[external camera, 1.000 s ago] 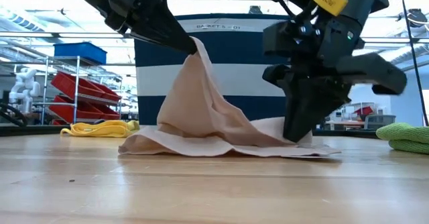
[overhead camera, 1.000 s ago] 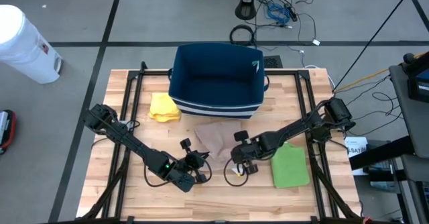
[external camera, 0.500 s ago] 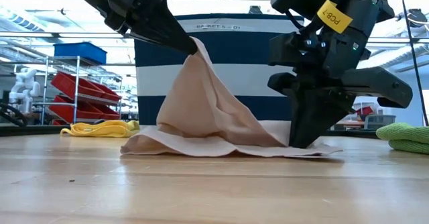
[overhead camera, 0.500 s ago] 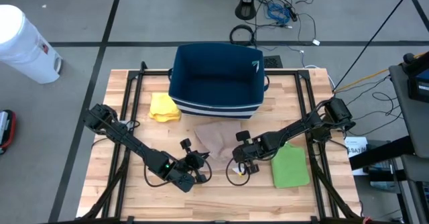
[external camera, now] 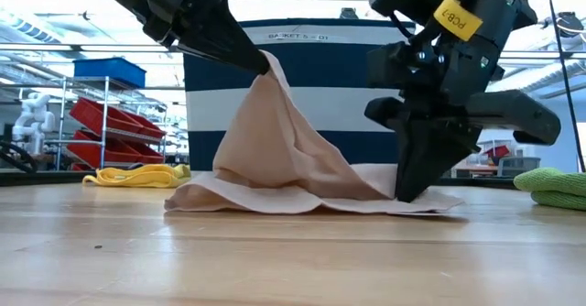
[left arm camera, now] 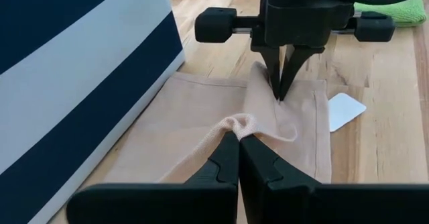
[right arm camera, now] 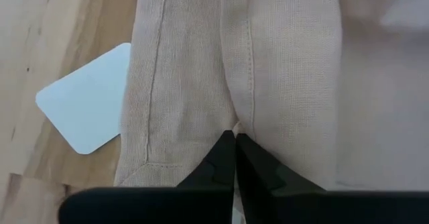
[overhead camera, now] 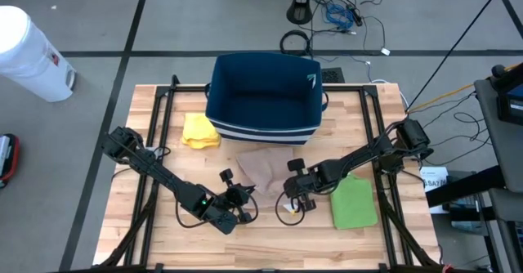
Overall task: Fold towel
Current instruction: Fold the light pink towel
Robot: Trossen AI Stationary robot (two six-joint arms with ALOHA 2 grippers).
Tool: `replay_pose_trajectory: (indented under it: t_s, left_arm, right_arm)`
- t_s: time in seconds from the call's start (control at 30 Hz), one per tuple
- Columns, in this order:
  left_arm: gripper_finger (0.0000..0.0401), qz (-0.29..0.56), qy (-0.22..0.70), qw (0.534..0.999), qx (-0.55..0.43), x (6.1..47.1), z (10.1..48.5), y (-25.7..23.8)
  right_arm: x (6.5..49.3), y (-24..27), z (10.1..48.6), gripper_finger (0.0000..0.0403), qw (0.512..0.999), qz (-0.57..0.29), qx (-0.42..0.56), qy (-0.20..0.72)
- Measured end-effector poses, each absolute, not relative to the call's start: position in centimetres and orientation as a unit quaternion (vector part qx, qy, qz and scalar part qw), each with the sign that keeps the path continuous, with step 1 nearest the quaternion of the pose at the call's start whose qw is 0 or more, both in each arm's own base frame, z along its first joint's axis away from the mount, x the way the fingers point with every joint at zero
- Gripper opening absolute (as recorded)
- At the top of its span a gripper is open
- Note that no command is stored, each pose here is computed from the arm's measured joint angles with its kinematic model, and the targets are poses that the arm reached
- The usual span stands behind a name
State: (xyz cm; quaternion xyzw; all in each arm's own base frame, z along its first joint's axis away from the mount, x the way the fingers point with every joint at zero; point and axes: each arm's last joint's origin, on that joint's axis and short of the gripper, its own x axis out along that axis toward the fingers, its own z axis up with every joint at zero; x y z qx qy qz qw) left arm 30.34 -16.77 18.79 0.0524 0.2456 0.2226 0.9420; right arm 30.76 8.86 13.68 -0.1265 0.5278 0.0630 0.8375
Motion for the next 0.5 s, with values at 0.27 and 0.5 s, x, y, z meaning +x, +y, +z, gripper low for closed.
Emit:
replay_pose_trajectory:
  t_s: [0.27,0.5]
  left_arm:
    - [0.0000,0.220,0.247,0.942,0.051,30.3,18.8,-16.8]
    - [0.0000,0.195,0.263,0.944,0.041,30.5,18.7,-16.7]
  right_arm:
    - [30.2,9.0,16.2,0.0000,0.860,0.066,-0.116,0.493]
    - [30.0,9.1,16.6,0.0000,0.862,0.063,-0.107,0.492]
